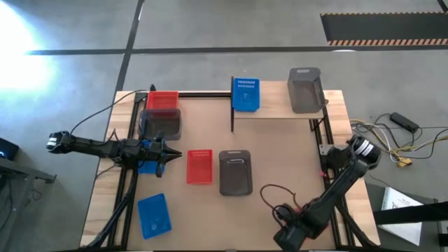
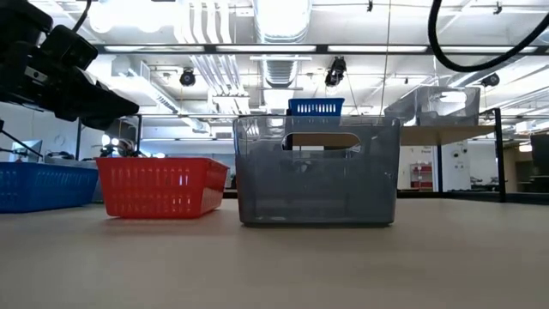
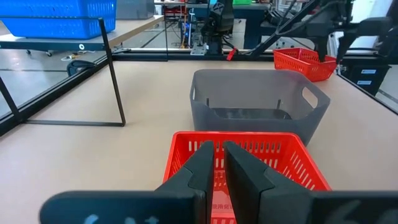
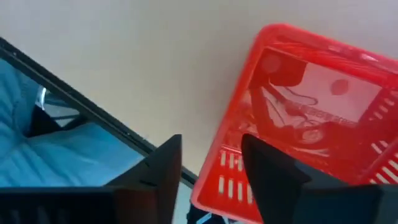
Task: Stack baskets on shelf by color
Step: Put the bottom red bin on the shelf
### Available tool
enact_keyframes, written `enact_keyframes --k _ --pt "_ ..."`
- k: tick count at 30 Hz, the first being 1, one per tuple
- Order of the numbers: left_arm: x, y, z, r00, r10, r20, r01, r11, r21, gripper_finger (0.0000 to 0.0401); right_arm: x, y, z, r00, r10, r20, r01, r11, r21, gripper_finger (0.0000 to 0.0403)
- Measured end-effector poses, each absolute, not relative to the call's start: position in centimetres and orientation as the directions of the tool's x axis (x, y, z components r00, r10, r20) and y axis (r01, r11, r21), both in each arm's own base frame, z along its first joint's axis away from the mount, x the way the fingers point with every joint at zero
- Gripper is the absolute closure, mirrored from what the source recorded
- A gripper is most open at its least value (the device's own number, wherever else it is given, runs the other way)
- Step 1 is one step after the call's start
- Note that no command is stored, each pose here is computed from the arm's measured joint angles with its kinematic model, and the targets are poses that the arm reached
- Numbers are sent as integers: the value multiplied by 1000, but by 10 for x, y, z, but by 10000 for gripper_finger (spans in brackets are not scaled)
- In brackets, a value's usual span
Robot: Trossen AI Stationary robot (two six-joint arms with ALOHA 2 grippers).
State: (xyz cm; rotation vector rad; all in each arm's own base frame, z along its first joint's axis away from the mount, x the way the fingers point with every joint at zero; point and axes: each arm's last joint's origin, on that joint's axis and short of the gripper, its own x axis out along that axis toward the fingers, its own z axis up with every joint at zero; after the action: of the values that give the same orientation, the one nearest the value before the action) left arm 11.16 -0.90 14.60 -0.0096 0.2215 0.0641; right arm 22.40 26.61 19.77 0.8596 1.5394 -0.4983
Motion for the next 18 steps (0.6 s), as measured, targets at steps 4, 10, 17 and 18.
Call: enact_keyframes --k 4,10,17,18 --pt "112 -9 146 974 62 -219 -64 998 -3 379 226 268 187 -9 203 -979 747 652 129 232" --pt "112 -9 146 974 63 -220 -65 998 -3 379 221 263 177 -70 129 -989 691 722 46 333" --pt "112 -9 146 973 63 -221 -65 998 -2 379 231 259 199 83 73 -994 408 907 101 391" --pt "112 -9 146 973 62 -221 -65 998 -3 379 233 257 207 113 56 -992 348 933 93 393"
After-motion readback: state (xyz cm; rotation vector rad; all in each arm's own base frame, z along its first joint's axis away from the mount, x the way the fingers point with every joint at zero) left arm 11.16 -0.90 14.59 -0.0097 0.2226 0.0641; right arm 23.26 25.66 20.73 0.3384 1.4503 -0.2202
